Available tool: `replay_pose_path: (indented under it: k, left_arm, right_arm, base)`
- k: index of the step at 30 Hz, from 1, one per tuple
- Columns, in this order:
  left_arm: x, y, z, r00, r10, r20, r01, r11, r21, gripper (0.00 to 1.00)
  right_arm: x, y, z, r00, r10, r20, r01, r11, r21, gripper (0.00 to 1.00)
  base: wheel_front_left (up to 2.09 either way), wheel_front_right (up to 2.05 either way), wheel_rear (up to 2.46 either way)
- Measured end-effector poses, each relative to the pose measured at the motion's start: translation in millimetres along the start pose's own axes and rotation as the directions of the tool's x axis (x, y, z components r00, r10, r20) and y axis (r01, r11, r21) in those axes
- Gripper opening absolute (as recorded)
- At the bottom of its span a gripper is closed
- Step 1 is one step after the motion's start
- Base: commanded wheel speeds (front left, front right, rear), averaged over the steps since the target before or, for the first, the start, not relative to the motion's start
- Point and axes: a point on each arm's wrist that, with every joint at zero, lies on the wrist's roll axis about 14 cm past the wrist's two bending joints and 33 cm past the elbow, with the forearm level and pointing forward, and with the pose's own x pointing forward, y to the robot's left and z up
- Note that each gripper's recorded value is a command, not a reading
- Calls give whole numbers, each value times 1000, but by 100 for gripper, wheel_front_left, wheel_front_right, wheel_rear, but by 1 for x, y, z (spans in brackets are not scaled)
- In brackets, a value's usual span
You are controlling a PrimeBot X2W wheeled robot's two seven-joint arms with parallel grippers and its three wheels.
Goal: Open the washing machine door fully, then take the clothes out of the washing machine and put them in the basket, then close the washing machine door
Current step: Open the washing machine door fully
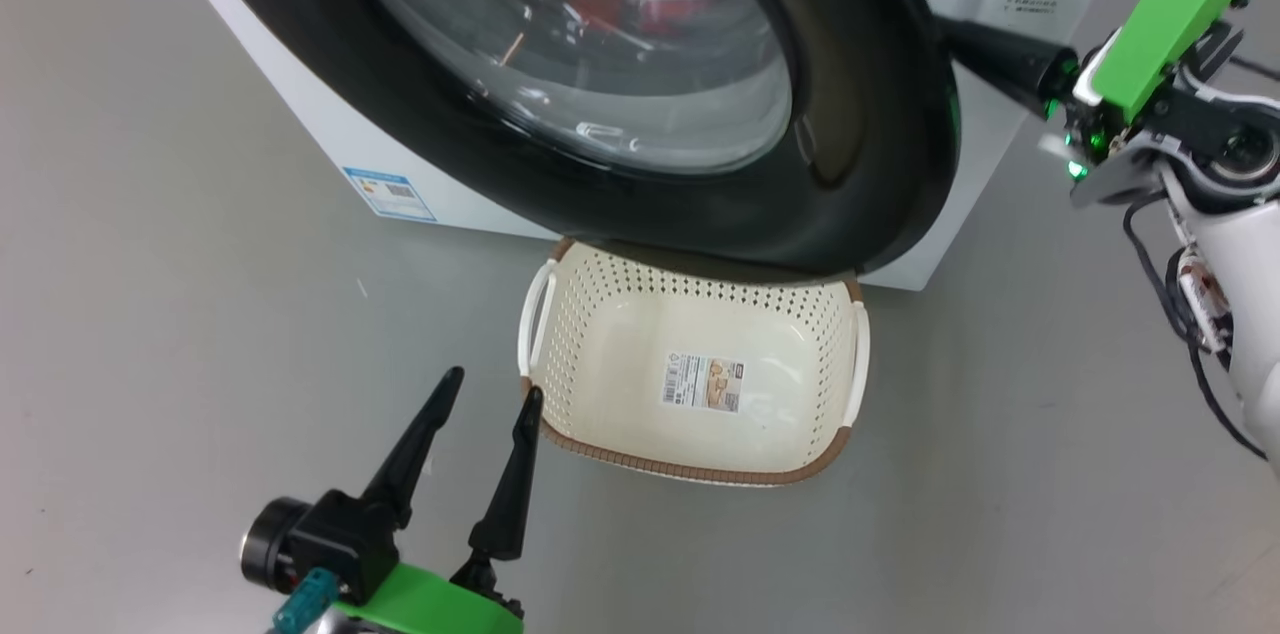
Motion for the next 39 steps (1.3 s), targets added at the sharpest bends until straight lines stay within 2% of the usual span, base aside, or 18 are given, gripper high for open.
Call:
replay_pose_path:
  k: [17,39]
  left_arm:
    - [-27,3,8,999,24,25,-24,1000,-3,100]
    - [-59,20,17,994,99,52,-99,995,-3,100]
  right_arm:
    - [-11,19,-70,988,54,-146,-58,998,-19,0]
    - [-5,47,-155,939,158,-305,-165,986,4,0]
  base:
    - [0,0,0]
    - [0,0,0]
